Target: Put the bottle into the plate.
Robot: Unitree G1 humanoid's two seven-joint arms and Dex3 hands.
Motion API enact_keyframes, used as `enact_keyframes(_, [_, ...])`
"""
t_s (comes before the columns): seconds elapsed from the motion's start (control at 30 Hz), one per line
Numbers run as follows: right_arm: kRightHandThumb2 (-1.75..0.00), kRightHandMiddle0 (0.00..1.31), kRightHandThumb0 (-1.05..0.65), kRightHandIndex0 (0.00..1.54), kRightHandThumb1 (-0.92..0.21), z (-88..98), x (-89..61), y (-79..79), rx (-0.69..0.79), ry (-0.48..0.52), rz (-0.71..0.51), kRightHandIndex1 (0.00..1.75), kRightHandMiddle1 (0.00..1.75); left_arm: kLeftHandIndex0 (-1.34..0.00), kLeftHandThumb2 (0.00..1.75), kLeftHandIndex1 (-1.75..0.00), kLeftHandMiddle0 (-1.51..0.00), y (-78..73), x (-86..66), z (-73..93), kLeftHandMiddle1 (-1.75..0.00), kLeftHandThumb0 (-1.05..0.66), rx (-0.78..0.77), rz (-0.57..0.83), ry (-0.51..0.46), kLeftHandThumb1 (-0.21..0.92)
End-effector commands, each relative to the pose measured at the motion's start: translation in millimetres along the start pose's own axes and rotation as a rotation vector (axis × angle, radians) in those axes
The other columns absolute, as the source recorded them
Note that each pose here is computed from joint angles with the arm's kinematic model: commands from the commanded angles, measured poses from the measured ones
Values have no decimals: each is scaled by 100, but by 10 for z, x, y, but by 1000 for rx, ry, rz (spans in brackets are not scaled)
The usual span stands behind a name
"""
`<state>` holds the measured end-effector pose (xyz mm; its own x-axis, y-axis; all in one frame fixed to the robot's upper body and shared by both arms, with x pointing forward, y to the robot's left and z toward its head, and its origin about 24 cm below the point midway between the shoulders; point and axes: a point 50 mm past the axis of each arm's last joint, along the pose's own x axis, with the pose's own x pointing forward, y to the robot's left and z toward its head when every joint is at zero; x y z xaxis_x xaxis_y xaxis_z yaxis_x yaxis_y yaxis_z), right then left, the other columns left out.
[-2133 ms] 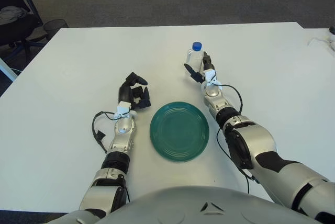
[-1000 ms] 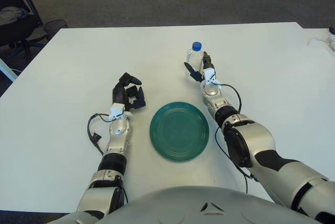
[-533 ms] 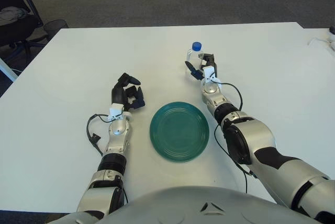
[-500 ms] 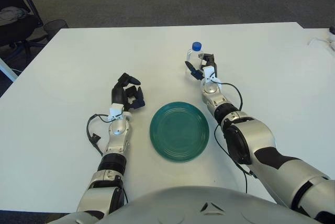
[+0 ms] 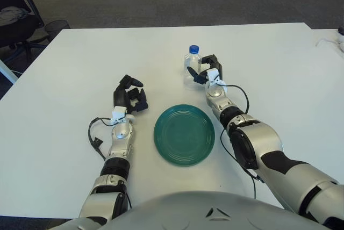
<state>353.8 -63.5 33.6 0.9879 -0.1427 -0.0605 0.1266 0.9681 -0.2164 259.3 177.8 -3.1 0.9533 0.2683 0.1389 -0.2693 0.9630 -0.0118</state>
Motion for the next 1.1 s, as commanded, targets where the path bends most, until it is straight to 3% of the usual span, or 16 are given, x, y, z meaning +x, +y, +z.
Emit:
enact_keyframes(0.0, [-87,84,-39,101,-43,-3,-57,115,12,9,26,175,175,-70,146,-175,-124,106,-267,-247,-175,-51,47,16,111,20])
enact_keyframes(1.07, [-96,77,-34,100,-43,-84,-65,58,54,38,31,175,175,-70,146,-175,-124,60,-245,-268,-175,-51,20,7,136,20])
